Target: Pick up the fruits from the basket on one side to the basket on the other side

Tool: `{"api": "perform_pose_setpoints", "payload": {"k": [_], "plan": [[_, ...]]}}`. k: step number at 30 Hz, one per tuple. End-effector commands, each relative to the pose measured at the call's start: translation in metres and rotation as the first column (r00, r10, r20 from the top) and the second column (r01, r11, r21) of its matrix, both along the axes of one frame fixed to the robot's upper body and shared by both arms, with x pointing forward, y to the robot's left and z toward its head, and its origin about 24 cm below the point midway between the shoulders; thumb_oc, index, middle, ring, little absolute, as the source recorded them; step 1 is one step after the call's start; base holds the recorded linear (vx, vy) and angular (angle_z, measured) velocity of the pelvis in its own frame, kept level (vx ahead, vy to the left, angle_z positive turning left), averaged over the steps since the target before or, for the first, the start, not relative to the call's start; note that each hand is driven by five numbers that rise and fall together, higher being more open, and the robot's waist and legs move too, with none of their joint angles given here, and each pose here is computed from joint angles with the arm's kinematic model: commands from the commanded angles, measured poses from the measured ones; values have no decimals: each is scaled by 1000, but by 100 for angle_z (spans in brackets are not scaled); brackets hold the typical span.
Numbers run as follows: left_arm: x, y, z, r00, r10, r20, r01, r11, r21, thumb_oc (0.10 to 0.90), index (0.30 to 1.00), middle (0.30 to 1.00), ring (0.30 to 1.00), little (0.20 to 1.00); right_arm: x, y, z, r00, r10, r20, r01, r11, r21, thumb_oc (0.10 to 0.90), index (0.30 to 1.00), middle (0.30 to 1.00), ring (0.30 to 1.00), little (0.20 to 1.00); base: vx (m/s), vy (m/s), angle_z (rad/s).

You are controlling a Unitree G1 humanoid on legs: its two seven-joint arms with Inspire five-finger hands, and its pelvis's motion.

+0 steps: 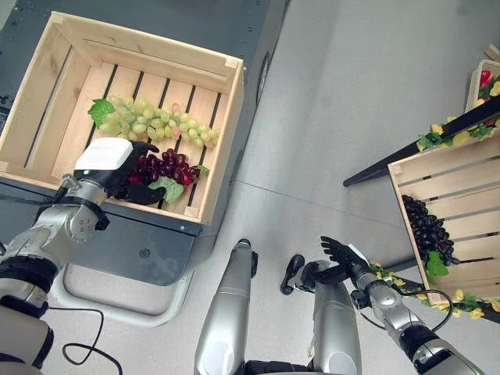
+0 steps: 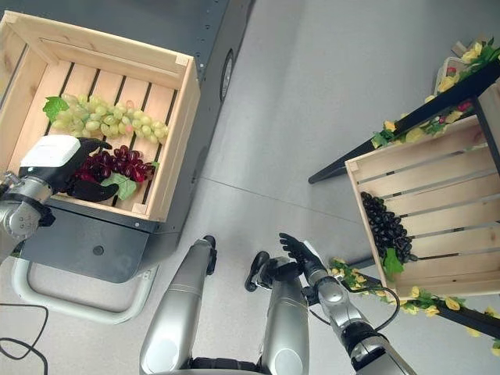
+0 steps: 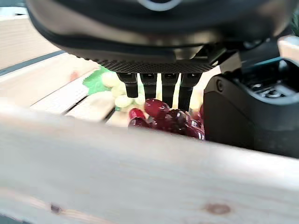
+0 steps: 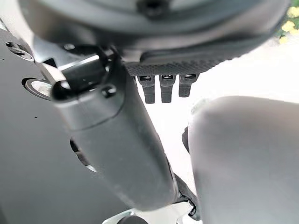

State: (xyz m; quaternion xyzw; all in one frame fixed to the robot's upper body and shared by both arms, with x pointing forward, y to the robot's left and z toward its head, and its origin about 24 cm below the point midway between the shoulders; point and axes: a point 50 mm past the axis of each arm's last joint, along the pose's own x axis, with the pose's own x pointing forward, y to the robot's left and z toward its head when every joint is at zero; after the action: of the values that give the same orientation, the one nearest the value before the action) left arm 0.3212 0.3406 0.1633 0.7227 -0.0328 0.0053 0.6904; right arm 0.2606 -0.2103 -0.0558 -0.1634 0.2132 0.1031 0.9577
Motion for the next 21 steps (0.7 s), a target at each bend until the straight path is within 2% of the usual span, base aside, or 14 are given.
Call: {"api": "perform_pose_setpoints", "payload": {"k": [1,8,21], "plan": [[1,10,60,988,38,148,-48,997,65,800,900,900,900,900,-1,-24,13,997,-24,78,26,999,-19,800,900,900,900,900,0,0,0],[18,-6,74,989,30,142,-43,995,85,800,900,900,900,900,2,-21,13,994,-49,98,48,999,5,800,900,900,900,900,-27,-44,3],[39,-20,44,996,61,60,-69,988,137,800,900,900,900,900,8,-22,18,985,-106,136,101,994,43,800,900,900,900,900,-9,-5,1]]}}
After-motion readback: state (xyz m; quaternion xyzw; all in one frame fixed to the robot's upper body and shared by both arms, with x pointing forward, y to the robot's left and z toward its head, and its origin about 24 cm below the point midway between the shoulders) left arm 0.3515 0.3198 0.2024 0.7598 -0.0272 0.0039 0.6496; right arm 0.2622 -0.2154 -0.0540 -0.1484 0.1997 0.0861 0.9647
